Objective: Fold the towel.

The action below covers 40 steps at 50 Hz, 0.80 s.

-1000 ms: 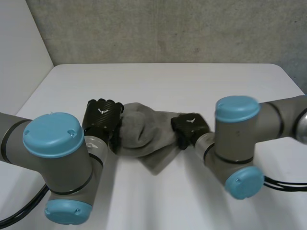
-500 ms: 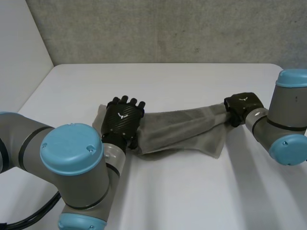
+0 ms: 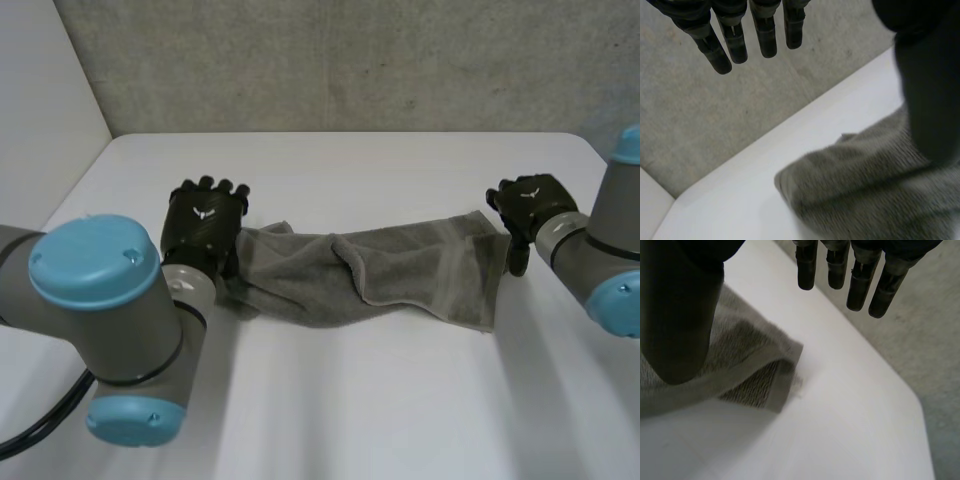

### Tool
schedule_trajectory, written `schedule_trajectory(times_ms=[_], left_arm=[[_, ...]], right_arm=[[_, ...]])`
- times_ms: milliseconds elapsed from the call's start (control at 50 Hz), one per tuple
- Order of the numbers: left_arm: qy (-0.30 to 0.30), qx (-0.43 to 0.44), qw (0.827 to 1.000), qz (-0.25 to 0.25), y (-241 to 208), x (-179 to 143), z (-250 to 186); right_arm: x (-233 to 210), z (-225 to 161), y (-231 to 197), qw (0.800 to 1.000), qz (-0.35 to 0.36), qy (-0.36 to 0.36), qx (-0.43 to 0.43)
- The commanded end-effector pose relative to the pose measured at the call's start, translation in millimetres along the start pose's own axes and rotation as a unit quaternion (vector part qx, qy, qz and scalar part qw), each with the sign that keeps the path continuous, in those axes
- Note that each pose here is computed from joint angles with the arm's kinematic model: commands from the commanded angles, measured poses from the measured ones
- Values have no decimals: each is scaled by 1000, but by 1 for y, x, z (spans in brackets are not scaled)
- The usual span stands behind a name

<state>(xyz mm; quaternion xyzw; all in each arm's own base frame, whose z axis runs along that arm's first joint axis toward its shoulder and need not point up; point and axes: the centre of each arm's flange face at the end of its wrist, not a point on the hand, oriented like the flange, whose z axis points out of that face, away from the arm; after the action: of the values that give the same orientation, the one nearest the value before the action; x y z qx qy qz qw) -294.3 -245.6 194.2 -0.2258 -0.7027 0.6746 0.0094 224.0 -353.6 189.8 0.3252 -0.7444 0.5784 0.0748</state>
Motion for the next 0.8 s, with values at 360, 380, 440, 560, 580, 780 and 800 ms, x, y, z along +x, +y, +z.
schedule_trajectory(times_ms=[360,380,440,560,580,780,800], left_arm=[[164,-18,986,17,21,42,55],[164,-18,986,18,21,42,55],[167,-24,985,36,30,45,56],[170,-37,983,49,39,45,54],[170,-37,983,49,39,45,54],[184,-45,981,46,42,46,46],[184,-45,981,46,42,46,46]], right_arm=[[-83,-62,10,993,63,-101,14],[-83,-62,10,993,63,-101,14],[-92,-56,16,991,71,-112,4],[-111,-45,26,990,66,-128,-9],[-111,-45,26,990,66,-128,-9],[-118,-27,24,992,63,-110,-1],[-118,-27,24,992,63,-110,-1]])
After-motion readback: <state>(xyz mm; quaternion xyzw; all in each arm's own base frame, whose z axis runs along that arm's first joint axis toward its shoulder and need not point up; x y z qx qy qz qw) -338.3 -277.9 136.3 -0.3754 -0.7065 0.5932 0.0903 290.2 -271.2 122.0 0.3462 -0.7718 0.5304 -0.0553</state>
